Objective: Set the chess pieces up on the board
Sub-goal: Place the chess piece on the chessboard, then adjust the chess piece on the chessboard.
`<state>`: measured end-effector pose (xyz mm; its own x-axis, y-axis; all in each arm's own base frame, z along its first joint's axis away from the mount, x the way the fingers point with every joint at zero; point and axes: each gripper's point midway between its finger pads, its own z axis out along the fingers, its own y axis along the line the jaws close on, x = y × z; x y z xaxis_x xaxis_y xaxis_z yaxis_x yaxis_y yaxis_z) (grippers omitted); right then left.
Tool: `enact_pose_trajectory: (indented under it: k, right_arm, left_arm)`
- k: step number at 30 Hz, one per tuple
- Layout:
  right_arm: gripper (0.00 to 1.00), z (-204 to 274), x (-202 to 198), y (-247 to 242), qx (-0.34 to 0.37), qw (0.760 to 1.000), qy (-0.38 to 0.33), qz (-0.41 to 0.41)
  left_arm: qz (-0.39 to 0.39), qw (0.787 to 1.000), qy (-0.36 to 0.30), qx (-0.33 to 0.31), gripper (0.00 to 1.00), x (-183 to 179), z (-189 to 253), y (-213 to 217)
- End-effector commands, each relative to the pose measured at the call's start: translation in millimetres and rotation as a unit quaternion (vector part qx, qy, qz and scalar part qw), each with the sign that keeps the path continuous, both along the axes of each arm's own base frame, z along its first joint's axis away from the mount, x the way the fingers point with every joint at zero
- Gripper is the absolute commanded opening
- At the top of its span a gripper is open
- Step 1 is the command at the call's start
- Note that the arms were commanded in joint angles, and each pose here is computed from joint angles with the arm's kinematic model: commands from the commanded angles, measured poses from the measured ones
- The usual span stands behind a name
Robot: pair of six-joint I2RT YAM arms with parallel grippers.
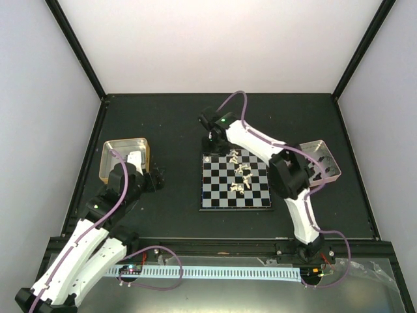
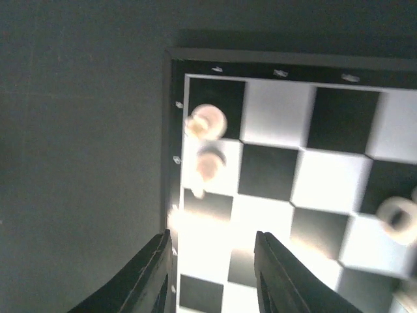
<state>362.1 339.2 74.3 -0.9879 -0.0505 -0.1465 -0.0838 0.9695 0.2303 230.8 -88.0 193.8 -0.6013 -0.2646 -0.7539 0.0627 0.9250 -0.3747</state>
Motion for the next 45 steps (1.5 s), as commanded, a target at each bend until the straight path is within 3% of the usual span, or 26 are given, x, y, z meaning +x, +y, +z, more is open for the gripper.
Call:
enact_pose_trajectory:
  k: [1, 6, 11, 16, 20, 25, 28, 35, 45]
  right_arm:
    - [0.36, 53, 8, -34, 0.007, 0.996, -0.086, -0.02]
    - [0.36, 48, -7, -92, -0.005, 0.993, -0.106, -0.044]
    - [0.38, 29, -26, -118, -0.028, 0.994, -0.101, -0.018]
    - [0.45, 37, -27, -78, 0.027, 0.992, -0.113, 0.048]
    - [0.53, 39, -15, -39, 0.034, 0.988, -0.126, 0.083]
    - [0.54, 29, 8, -5, 0.008, 0.982, -0.146, 0.117]
    - [0.5, 22, 21, 3, -0.015, 0.979, -0.16, 0.126]
    - [0.26, 6, 23, 4, -0.04, 0.977, -0.149, 0.144]
    - [0.2, -8, 17, 14, -0.027, 0.977, -0.128, 0.169]
  left_arm:
    - [-0.027, 0.999, -0.019, -0.015, 0.85, 1, 14, -10]
    - [-0.096, 0.993, -0.034, -0.066, 0.84, -8, 24, -36]
    - [-0.177, 0.975, -0.042, -0.13, 0.84, -19, 29, -67]
    - [-0.183, 0.973, -0.007, -0.141, 0.83, -15, 19, -75]
    - [-0.153, 0.98, 0.011, -0.129, 0.83, -6, 14, -69]
    - [-0.112, 0.986, -0.004, -0.124, 0.83, 10, 16, -60]
    - [-0.093, 0.988, -0.016, -0.125, 0.82, 17, 17, -57]
    - [-0.067, 0.989, -0.03, -0.126, 0.82, 26, 18, -51]
    - [-0.054, 0.992, -0.005, -0.114, 0.82, 22, 3, -45]
